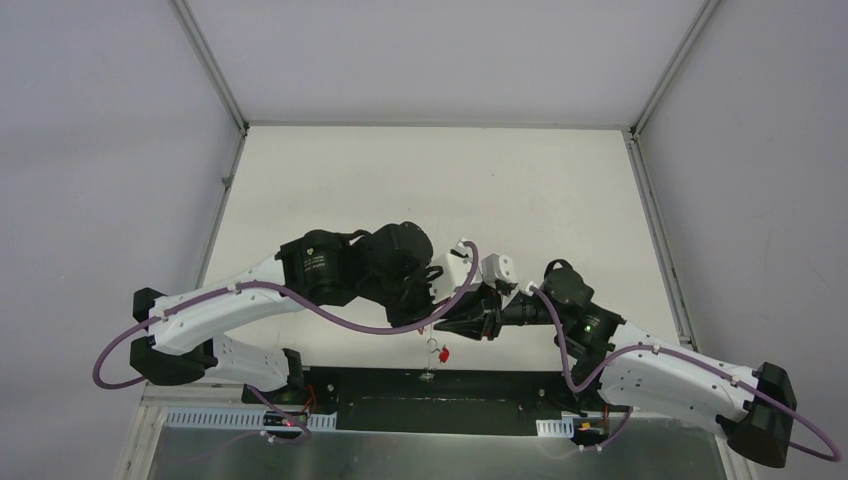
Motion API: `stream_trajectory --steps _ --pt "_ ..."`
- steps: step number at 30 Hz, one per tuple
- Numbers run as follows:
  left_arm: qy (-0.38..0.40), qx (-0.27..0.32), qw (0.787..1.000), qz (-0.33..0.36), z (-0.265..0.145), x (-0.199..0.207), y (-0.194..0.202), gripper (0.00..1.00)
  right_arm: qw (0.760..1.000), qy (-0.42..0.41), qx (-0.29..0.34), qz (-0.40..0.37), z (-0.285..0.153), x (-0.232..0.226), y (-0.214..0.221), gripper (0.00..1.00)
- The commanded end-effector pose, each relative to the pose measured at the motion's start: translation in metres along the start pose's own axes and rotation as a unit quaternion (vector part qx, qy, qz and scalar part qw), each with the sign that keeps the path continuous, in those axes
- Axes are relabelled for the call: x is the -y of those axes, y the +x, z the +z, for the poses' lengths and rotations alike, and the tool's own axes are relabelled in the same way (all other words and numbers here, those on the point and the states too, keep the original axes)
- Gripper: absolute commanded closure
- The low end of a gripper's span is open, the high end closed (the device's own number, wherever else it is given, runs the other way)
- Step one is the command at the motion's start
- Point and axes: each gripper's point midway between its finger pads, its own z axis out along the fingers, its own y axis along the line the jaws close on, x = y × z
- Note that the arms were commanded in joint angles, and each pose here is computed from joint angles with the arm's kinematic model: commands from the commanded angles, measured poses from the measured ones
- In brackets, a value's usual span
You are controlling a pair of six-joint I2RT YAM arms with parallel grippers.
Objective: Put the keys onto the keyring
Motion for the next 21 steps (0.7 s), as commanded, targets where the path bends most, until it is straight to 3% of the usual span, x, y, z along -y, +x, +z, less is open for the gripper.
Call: stream_trajectory --steps 1,13,15,21 --pt "0.001 0.042 0.999 -0.002 -0.009 0.0 -0.016 1.0 0.999 -0.004 0.042 -0.034 -0.001 -0.005 -0.028 0.77" --pt "0.008 0.04 0.999 -0.001 -0.005 0.002 -0.016 1.0 0.999 -0.011 0.03 -0.031 0.008 -0.001 -0.026 0.91" --pt "0.007 0.038 0.999 -0.001 -0.005 0.002 -0.015 1.0 0.999 -0.012 0.03 -0.032 0.009 0.0 -0.027 0.99" --pt "0.004 0.047 0.999 -0.001 -0.008 0.001 -0.014 1.0 0.999 -0.011 0.032 -0.032 0.009 -0.001 -0.028 1.0"
